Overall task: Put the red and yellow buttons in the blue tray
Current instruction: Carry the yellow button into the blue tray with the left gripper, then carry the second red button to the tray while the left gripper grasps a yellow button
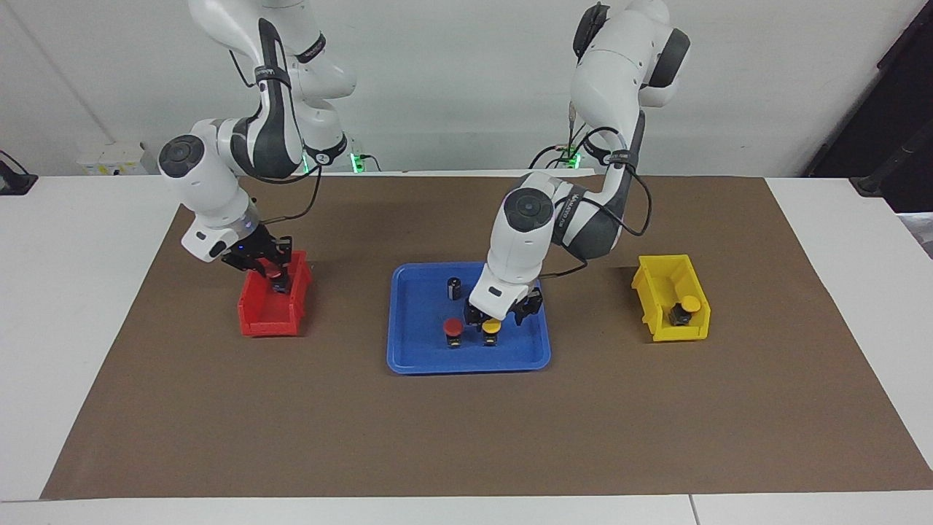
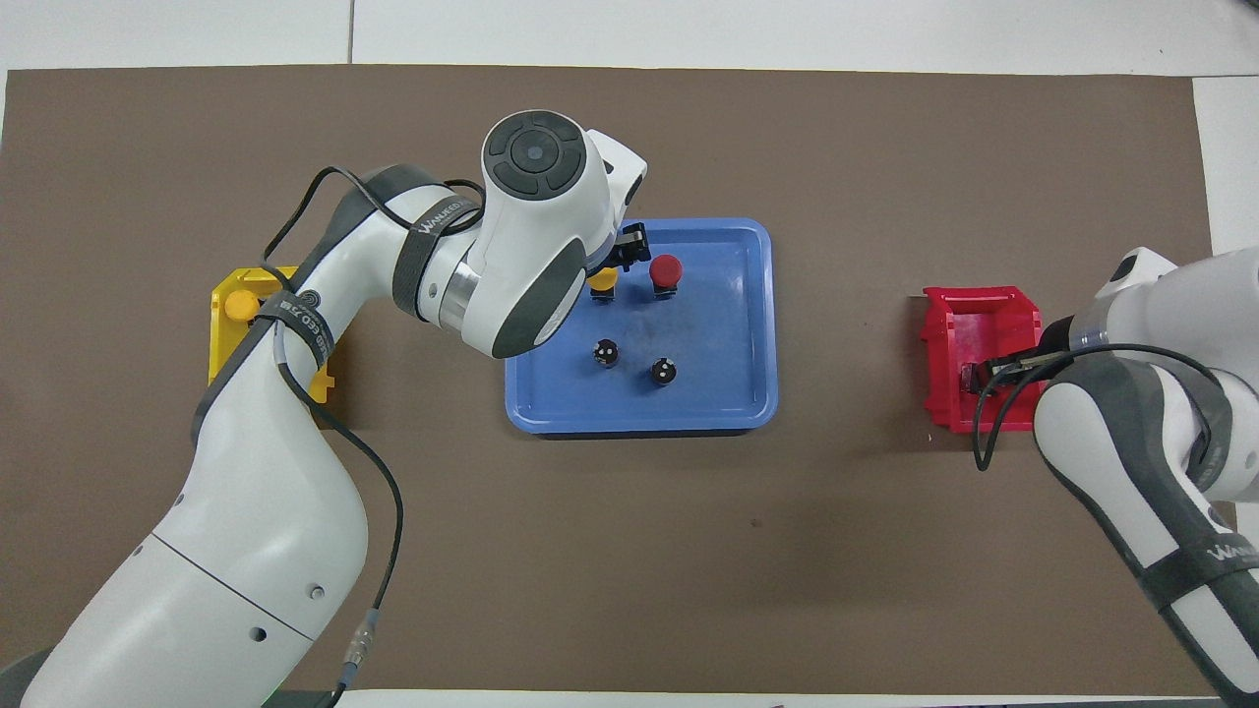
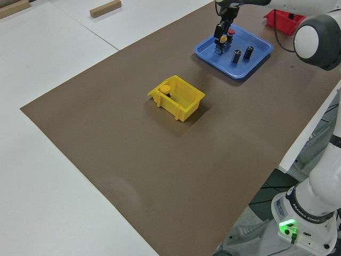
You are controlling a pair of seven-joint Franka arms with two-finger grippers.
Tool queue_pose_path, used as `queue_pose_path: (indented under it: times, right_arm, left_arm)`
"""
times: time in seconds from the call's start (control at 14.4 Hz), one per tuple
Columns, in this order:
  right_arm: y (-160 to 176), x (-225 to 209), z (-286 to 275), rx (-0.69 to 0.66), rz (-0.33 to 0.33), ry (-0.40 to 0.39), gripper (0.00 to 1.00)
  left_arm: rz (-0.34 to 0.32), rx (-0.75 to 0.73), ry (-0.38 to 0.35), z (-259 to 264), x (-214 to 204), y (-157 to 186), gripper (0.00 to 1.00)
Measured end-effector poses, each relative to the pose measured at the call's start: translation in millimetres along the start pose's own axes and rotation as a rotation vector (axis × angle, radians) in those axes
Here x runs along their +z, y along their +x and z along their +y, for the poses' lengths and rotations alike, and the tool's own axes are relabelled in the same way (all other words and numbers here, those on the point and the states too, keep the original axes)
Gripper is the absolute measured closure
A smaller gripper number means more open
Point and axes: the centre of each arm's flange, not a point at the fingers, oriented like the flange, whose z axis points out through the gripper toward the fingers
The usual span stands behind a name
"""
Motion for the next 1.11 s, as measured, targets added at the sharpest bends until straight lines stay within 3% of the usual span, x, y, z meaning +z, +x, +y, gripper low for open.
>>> queue_pose_path:
  times: [0.21, 0.35, 0.56, 0.91, 1.11]
  right_arm:
    - [28, -50, -5, -0.001, -0.015, 0.005, 0.59]
    - [50, -81, -28, 0.021, -0.022, 0.003, 0.59]
    - [80, -106, -91, 0.073, -0.006, -0.007, 0.59]
    - [117, -98, -206, 0.103, 0.018, -0.015, 0.59]
    - [137, -64, -258, 0.043, 0.006, -0.01, 0.59]
  left_arm:
    - [0.018, -0.039, 0.029, -31, -54, 16, 0.01]
    - [-0.011, -0.052, 0.07, -84, -92, 28, 0.0]
    - [-0.063, 0.041, 0.109, -185, -133, 38, 0.0]
    - [-0.09, 0.099, -0.004, -375, -171, 42, 0.0]
    - [0.007, 0.061, -0.031, -392, -153, 40, 0.0]
